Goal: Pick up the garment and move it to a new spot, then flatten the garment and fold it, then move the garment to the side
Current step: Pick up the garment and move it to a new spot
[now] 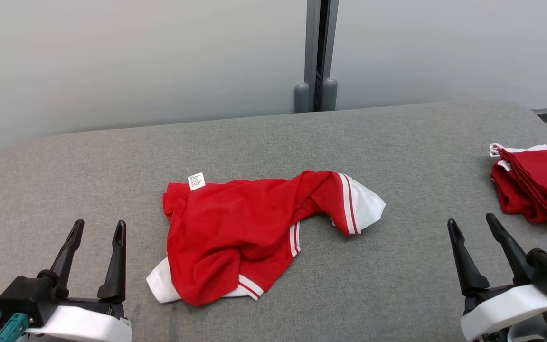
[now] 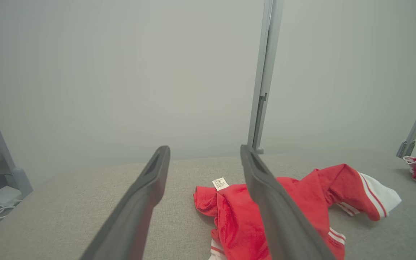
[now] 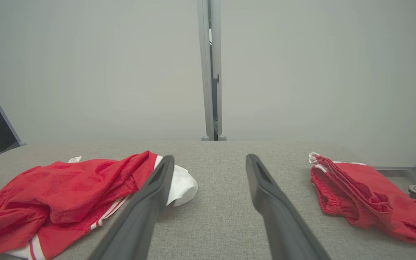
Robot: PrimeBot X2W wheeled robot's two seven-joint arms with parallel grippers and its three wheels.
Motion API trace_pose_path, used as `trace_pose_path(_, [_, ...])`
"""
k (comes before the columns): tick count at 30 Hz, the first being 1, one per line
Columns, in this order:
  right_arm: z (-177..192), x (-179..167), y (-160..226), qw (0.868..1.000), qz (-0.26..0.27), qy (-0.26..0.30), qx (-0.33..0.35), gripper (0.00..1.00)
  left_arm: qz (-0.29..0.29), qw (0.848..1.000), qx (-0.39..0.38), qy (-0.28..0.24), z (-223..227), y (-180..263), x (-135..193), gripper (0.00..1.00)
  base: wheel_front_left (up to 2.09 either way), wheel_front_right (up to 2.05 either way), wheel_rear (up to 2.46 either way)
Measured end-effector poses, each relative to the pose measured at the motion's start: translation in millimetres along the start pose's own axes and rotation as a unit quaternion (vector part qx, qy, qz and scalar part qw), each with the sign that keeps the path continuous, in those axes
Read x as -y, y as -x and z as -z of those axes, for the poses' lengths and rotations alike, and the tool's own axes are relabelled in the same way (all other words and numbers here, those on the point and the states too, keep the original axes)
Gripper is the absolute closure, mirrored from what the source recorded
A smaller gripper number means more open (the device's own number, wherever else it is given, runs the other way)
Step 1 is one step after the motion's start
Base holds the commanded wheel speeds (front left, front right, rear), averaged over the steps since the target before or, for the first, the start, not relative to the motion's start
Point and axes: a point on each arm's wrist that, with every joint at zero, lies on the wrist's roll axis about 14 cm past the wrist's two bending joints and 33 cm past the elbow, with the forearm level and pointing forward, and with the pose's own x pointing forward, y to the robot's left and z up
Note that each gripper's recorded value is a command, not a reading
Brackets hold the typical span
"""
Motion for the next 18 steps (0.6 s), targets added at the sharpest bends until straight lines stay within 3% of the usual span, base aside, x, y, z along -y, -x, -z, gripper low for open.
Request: trace_pose_path(18, [-4.7, 0.2, 4.8, 1.000, 0.005, -0.006, 0.003, 0.00, -0.008, 1.000, 0.005, -0.004, -5.6, 2.2, -2.6, 0.00, 0.00, 0.00, 0.00])
